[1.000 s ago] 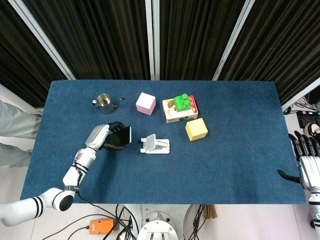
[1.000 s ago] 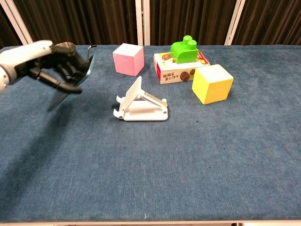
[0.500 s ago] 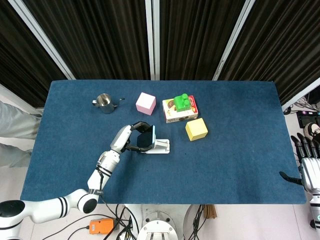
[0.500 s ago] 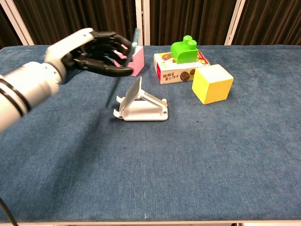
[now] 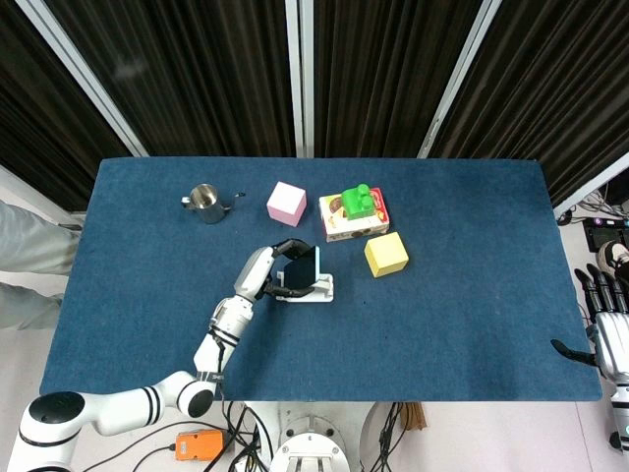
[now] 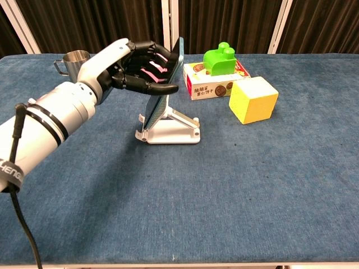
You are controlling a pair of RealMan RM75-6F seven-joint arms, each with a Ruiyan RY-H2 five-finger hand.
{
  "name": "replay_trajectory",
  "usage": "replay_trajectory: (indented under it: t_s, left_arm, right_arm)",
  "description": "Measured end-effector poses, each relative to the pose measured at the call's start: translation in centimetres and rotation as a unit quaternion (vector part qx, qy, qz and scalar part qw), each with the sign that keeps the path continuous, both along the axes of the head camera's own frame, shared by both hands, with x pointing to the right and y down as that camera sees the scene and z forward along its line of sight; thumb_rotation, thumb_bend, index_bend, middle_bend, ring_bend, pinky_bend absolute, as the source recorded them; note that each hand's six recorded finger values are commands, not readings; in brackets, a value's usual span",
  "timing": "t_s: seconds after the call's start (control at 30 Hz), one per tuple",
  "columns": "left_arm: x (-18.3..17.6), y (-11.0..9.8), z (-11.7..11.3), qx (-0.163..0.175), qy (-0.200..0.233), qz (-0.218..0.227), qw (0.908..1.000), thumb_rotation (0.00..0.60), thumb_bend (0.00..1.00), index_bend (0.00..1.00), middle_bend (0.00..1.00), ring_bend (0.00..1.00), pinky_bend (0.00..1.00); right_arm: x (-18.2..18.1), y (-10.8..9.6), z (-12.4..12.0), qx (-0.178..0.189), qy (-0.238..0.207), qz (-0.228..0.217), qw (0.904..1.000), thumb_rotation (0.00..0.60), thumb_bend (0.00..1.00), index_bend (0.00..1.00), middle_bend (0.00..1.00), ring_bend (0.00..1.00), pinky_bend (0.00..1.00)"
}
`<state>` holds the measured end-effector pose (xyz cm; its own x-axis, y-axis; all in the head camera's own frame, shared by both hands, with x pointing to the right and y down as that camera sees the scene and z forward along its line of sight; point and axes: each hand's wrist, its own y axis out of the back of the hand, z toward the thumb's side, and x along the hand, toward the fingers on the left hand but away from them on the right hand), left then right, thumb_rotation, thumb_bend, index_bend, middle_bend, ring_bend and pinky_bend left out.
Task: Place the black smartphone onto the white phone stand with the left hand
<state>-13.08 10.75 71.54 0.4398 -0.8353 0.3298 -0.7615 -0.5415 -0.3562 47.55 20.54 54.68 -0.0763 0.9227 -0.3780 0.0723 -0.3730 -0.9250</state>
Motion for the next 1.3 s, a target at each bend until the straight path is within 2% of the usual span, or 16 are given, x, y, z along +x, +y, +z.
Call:
replay_trajectory:
  t_s: [0.3,0.6,0.9,1.17,1.3]
  left_arm:
    - [0.2,0.8,1.3,-0.004,-0.009,-0.002,0.9999,0.6,0.14,0.53,0.59,0.44,0.4]
    - [0.5,1.0,1.8,-0.005,-0.014,0.002,0.9999,0.6,0.09,0.44,0.52,0.37,0.35]
    - [0.9,1.0,1.8,-0.003,-0.016,0.006,0.9999,0.6,0.07,0.32,0.38,0.25,0.24]
    - [1.1,1.2,1.9,-0.007,-0.02,0.015,0.9997,0.6,0.05,0.04,0.15,0.03,0.07]
    - [1.1,1.2,1.8,-0.006,-0.023,0.017,0.9996,0.6,0.04,0.0,0.07,0.0,0.05]
  right_arm:
    - [0.2,0.2,0.1,0.0,0.0,0.004,1.0,0.6,0.13,0.0,0.04,0.0,0.04]
    - [0.4,0.2,0.2,-0.001,-0.002,0.008,1.0,0.6,0.13,0.0,0.04,0.0,0.04]
    - [0.7,0.2,0.3,-0.002,-0.003,0.011,0.9999,0.6,0.13,0.0,0.04,0.0,0.04]
    - [1.1,0.2,0.6,-0.004,-0.003,0.016,0.9999,0.6,0.13,0.0,0.04,0.0,0.04]
    - [1.2,0.2,0.7,-0.005,-0.005,0.017,0.9998,0.6,0.13,0.0,0.04,0.0,0.04]
